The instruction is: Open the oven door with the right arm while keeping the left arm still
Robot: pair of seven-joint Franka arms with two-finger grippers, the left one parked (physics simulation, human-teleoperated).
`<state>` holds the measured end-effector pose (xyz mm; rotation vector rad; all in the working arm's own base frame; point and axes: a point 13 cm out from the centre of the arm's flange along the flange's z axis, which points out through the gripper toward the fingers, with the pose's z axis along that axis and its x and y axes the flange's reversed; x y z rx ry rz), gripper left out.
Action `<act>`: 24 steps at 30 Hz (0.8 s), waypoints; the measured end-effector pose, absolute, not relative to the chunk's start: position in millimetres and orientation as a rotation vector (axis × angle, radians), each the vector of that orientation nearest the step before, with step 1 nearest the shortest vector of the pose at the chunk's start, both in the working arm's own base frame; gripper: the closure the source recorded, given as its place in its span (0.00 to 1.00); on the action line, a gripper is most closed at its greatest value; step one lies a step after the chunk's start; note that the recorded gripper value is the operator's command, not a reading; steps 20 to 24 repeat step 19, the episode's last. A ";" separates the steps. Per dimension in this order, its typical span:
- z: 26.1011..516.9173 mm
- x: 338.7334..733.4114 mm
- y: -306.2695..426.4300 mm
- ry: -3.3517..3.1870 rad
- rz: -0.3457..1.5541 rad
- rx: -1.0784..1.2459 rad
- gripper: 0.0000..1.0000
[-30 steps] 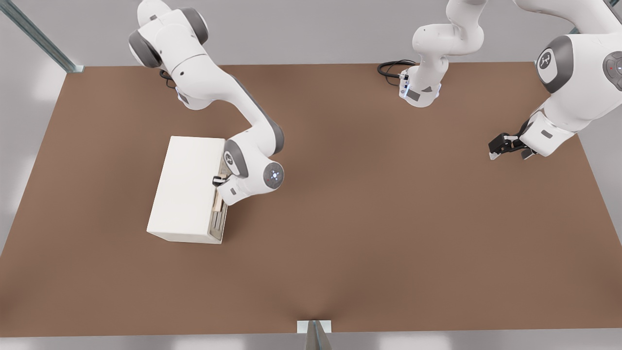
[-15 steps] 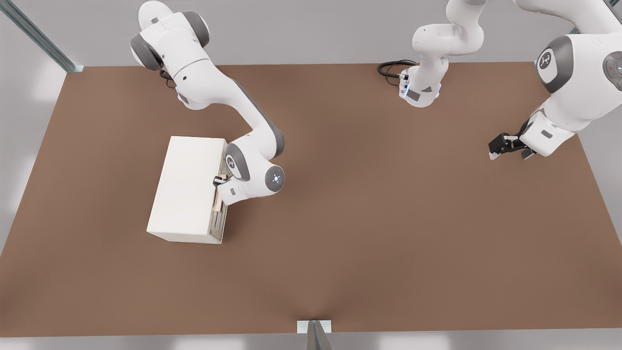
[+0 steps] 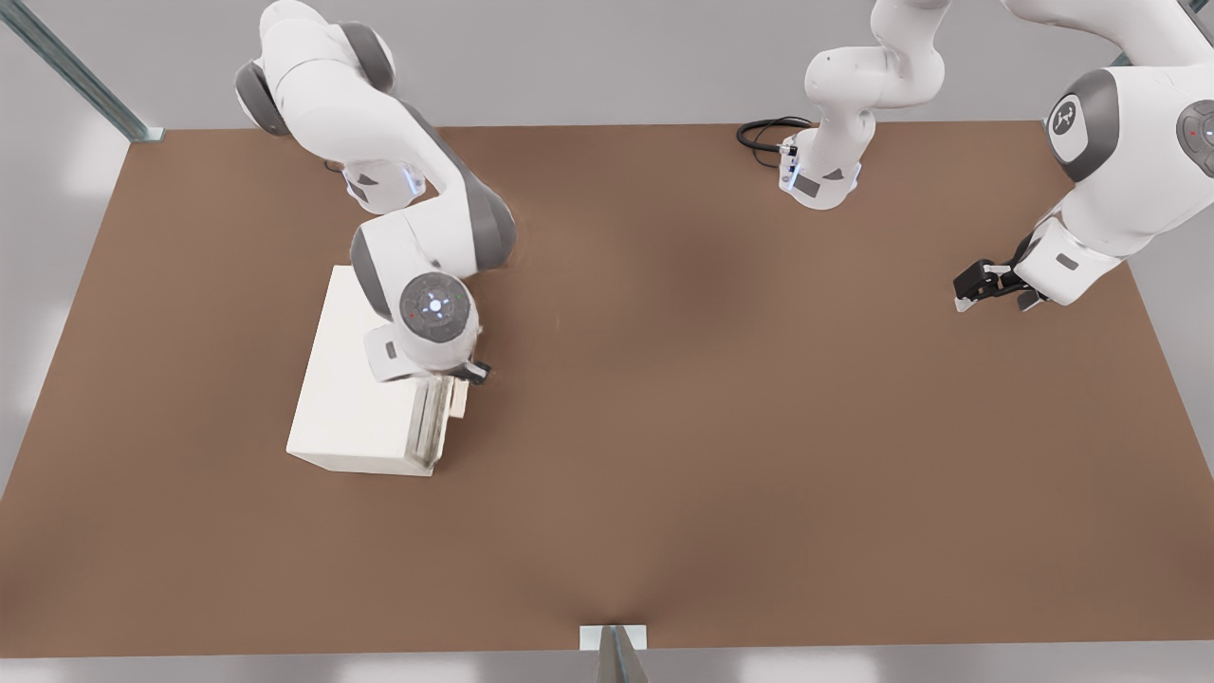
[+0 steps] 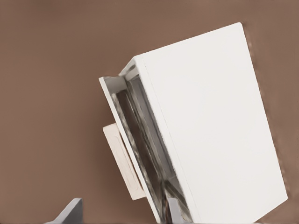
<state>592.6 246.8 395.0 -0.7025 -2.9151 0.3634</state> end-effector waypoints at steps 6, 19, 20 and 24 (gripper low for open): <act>458.8 577.4 60.9 -2.907 0.175 -0.764 0.00; 435.4 601.9 29.0 -2.989 0.099 -0.342 0.00; 435.4 601.9 29.0 -2.989 0.099 -0.342 0.00; 435.4 601.9 29.0 -2.989 0.099 -0.342 0.00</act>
